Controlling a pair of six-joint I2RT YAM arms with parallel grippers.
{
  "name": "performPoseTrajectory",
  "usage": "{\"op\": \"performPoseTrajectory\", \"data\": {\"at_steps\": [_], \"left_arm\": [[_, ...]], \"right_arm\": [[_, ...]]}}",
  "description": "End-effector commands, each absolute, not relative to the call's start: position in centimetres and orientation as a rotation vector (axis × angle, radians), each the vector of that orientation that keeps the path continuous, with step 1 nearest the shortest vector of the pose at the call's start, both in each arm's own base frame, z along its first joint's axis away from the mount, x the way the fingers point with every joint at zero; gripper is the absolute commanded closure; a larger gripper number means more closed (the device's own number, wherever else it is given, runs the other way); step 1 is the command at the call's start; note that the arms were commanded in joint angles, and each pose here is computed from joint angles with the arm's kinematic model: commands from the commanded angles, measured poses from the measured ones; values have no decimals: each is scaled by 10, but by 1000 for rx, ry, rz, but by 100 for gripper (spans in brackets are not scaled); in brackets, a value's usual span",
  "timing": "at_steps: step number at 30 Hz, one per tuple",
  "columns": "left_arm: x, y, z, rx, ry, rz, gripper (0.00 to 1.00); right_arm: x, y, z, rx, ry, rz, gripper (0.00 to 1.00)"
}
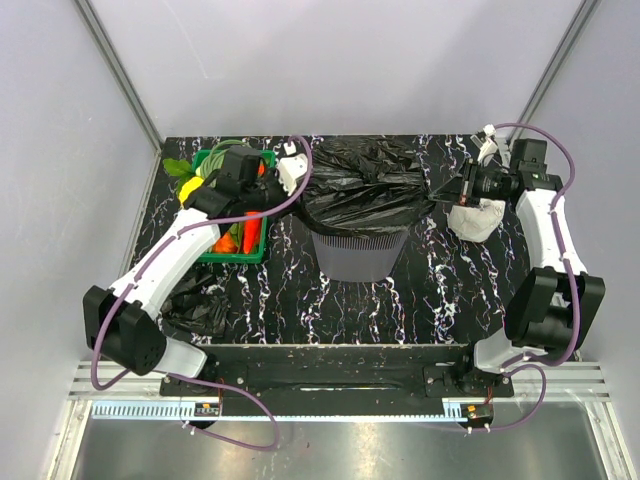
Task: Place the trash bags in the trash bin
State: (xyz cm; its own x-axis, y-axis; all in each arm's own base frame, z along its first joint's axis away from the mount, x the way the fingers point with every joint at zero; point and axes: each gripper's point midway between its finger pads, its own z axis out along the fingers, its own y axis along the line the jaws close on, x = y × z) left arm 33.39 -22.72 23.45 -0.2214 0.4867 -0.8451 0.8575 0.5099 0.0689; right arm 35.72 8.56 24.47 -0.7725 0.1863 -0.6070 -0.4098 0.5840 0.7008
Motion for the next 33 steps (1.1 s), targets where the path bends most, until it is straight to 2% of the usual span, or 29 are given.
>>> {"op": "performPoseTrajectory", "data": {"at_steps": [1,14,33], "left_arm": [[324,-229,275,1143,1779,-541,100],[316,-230,303,1154,1736,-564,100],[320,-231,283,1169,1761,-562,100]], "right_arm": [[356,89,267,-272,2107,1186,98],[359,86,304,-445,2039,1098,95],[376,72,255,-436,2144,1023,96]]}}
